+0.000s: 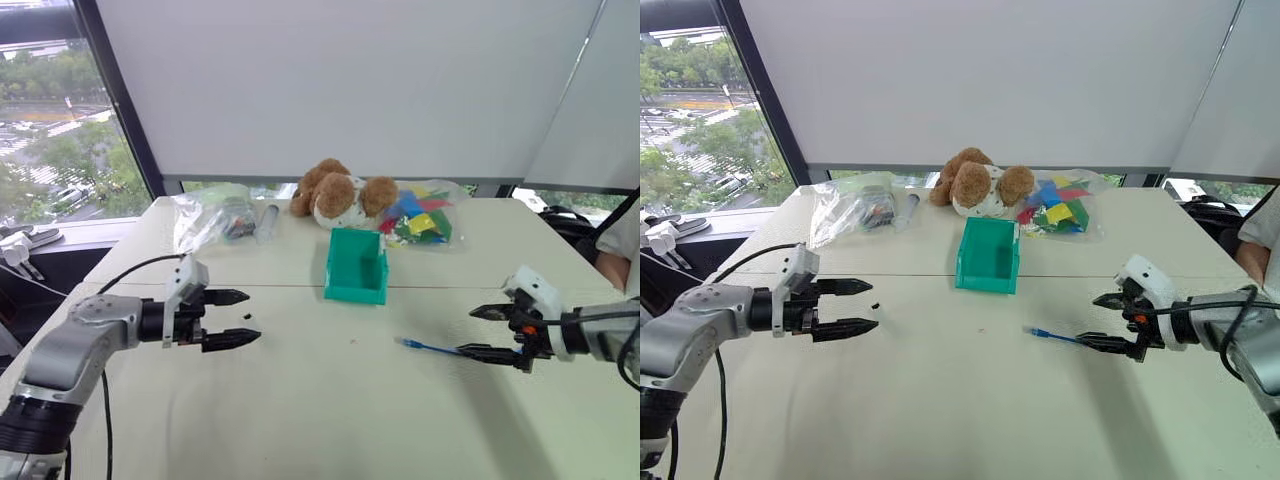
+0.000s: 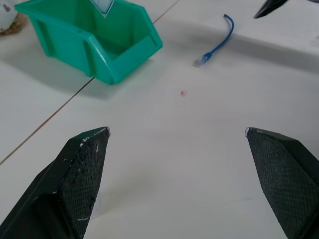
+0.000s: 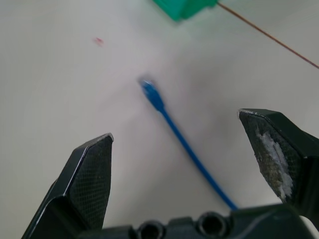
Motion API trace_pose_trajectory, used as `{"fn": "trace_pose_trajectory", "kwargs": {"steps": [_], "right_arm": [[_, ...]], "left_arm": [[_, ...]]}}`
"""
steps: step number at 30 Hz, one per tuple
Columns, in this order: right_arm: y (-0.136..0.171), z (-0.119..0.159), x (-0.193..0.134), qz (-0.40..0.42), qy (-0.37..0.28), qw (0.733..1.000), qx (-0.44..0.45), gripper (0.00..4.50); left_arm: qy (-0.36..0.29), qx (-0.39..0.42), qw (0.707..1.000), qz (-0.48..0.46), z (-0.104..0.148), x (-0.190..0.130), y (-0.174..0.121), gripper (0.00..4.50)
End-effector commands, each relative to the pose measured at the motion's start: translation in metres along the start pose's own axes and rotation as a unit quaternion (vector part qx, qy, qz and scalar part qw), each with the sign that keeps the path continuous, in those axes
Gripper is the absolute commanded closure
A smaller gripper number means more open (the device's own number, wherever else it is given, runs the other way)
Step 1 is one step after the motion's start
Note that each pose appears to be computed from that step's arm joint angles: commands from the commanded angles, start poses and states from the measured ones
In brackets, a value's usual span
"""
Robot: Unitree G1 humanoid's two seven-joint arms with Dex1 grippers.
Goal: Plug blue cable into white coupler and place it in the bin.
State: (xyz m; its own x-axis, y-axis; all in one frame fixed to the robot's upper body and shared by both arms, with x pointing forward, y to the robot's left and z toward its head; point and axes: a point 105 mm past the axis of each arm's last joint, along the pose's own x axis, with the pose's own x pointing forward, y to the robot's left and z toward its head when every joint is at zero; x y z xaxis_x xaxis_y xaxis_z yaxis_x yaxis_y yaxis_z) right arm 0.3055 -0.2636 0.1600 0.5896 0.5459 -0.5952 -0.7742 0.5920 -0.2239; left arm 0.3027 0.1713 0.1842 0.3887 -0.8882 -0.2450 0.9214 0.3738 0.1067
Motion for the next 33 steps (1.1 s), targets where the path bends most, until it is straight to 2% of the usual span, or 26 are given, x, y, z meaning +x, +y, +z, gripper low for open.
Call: {"fn": "trace_pose_trajectory", "kwargs": {"steps": [1,7,13,16,20,23,27,33], "right_arm": [[-0.009,-0.013,0.012,0.018,0.024,0.999,-0.02,0.12],[-0.01,-0.03,0.039,0.066,0.052,0.996,-0.029,0.12],[-0.009,-0.044,0.05,0.087,0.064,0.994,-0.015,0.12],[-0.008,-0.051,0.052,0.095,0.071,0.993,-0.008,0.95],[-0.007,-0.052,0.053,0.098,0.071,0.993,-0.008,2.9],[-0.003,-0.05,0.054,0.103,0.079,0.99,-0.046,4.43],[0.01,-0.031,0.058,0.116,0.055,0.987,-0.097,4.43],[0.049,0.019,0.065,0.163,-0.007,0.974,-0.154,4.43]], "left_arm": [[-0.008,0.021,1.0,0.002,0.006,0.0,0.0,0.0],[-0.01,0.024,1.0,0.009,0.006,0.0,-0.002,0.0],[-0.008,0.025,1.0,0.014,0.004,-0.002,-0.003,0.0],[-0.007,0.027,1.0,0.015,0.005,-0.002,-0.003,0.0],[-0.006,0.029,0.999,0.016,0.006,-0.002,-0.002,0.0],[-0.006,0.03,0.999,0.016,0.006,-0.002,-0.001,0.0],[-0.006,0.032,0.999,0.016,0.007,-0.001,0.0,0.0],[-0.006,0.033,0.999,0.011,0.007,0.002,0.001,0.0]]}}
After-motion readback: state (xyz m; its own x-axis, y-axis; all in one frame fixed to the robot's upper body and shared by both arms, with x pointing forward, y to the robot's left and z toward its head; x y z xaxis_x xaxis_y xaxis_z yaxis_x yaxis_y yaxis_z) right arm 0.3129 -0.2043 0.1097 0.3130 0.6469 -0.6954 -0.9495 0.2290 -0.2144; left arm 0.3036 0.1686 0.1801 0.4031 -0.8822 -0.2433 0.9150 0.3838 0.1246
